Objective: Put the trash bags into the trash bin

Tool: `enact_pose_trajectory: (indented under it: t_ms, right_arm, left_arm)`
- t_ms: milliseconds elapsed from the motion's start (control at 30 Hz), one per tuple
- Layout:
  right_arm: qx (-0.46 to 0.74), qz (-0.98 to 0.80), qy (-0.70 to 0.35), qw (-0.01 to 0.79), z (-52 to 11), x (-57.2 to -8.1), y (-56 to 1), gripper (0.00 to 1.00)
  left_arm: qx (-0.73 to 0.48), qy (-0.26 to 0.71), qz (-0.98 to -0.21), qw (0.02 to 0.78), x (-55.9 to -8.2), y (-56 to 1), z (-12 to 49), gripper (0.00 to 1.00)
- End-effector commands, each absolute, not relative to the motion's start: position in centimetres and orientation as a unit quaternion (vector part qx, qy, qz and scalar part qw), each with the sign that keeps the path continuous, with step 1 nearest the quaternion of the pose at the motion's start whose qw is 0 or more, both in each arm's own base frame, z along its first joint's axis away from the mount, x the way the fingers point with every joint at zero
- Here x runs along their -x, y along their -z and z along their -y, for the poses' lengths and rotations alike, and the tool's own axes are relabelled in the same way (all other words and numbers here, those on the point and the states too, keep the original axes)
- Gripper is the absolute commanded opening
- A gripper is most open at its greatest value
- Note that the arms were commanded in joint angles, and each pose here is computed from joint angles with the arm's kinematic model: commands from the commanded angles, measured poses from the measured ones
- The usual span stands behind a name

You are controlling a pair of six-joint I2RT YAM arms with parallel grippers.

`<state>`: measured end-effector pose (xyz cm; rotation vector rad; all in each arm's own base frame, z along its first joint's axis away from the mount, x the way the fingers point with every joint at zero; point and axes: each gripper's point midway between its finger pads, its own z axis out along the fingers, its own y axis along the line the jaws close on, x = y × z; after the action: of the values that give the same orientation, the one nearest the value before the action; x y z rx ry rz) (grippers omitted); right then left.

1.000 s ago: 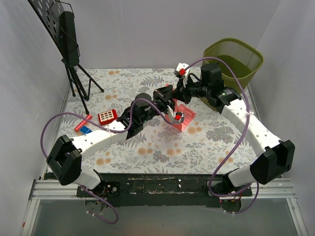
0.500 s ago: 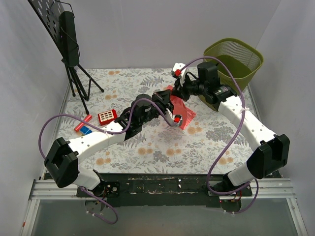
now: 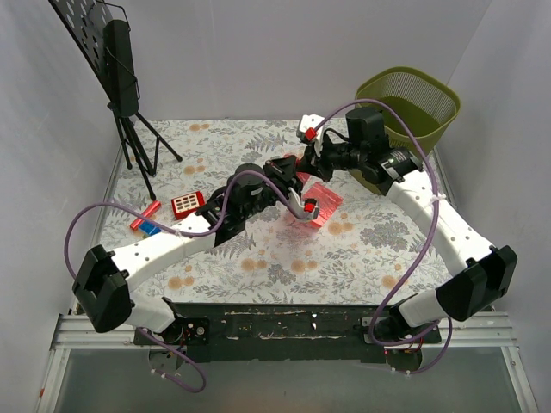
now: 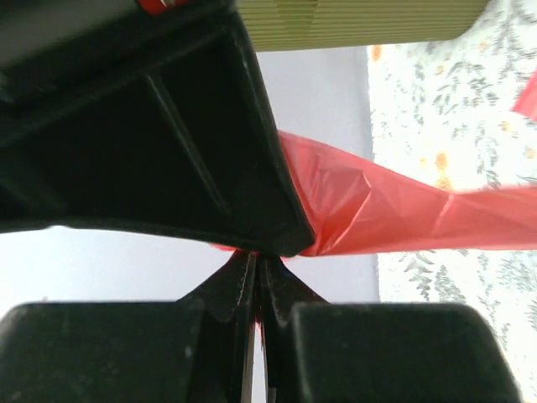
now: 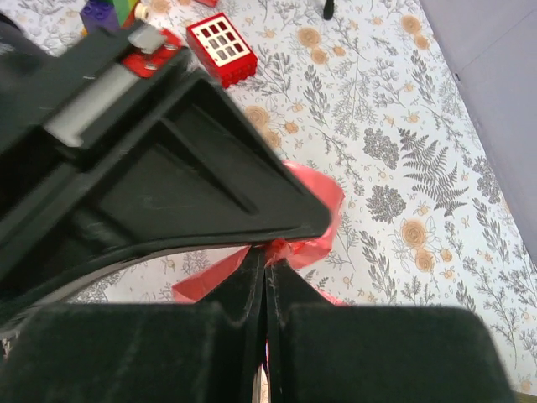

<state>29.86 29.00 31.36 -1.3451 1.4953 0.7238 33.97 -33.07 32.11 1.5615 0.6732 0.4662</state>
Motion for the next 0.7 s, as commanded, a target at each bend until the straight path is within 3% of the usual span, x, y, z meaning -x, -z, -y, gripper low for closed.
enact_pose_trajectory:
  t_ms: [0, 100, 233, 467, 567, 667]
  right_arm:
    - [0.552, -0.590, -0.230, 0.543, -30.2, -33.9, -32.9, 0.01]
    - [0.560, -0.610, -0.207, 0.520, -29.5, -34.8, -29.8, 0.01]
    - [0.585, -0.603, -0.233, 0.489, -29.6, -31.6, -28.0, 0.01]
    - [0.632, -0.458, -0.337, 0.527, -31.1, -23.1, -37.0, 0.01]
    - [0.620, -0.481, -0.293, 0.547, -30.9, -25.5, -36.7, 0.01]
    - [0.623, -0.521, -0.221, 0.540, -30.1, -28.9, -32.4, 0.01]
  left_arm:
    - [-0.740, -0.084, -0.256, 0.616, -28.5, -30.5, 34.3, 0.00]
    - [-0.738, -0.094, -0.244, 0.622, -28.2, -31.5, 34.0, 0.00]
    - [-0.724, -0.129, -0.254, 0.628, -30.0, -32.7, 34.2, 0.00]
    - [-0.761, -0.131, -0.320, 0.549, -31.8, -26.5, 33.7, 0.00]
    - [-0.766, -0.099, -0.303, 0.558, -30.0, -26.8, 33.8, 0.00]
    - [-0.765, -0.083, -0.278, 0.575, -28.7, -28.0, 33.8, 0.00]
